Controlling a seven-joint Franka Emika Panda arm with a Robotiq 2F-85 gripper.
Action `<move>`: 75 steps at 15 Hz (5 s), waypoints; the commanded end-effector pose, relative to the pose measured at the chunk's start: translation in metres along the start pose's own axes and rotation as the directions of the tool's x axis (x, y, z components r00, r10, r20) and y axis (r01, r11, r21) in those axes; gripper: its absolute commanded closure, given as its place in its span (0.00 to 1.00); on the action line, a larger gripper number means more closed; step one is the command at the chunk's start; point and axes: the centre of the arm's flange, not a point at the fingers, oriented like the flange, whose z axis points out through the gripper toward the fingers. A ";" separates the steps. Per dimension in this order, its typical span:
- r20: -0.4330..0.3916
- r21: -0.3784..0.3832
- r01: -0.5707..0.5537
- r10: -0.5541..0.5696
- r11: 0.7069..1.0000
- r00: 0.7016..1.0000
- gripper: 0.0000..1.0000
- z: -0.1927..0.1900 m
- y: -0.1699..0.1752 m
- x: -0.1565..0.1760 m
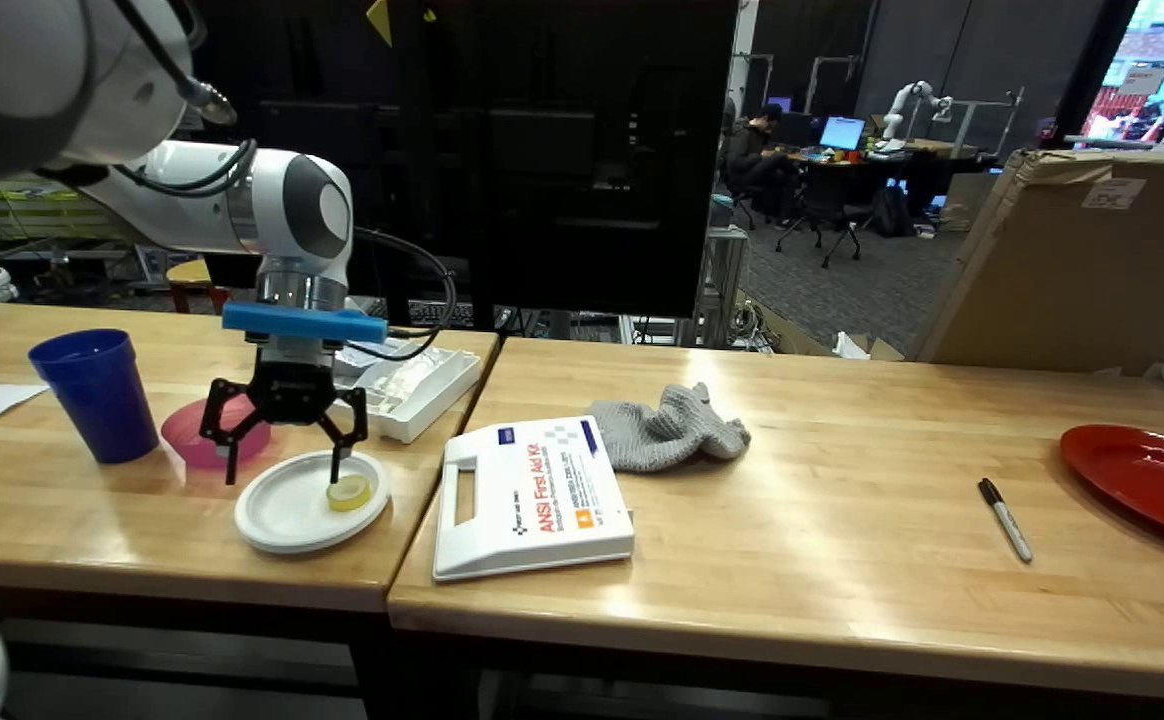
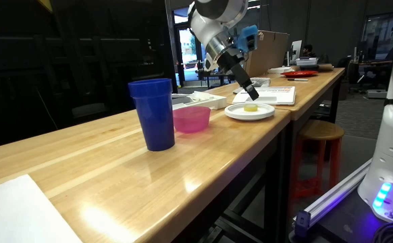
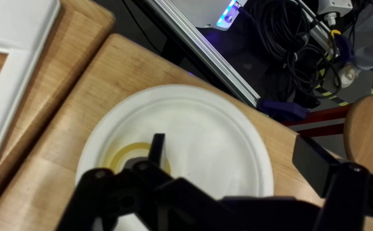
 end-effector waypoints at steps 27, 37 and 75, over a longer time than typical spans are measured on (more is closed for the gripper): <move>0.080 -0.031 -0.023 0.025 0.999 0.996 0.27 0.007 -0.001 0.034; 0.096 -0.042 -0.019 0.023 0.999 0.995 0.00 0.008 0.003 0.036; 0.152 -0.083 0.011 0.002 0.996 0.988 0.00 0.009 0.030 0.044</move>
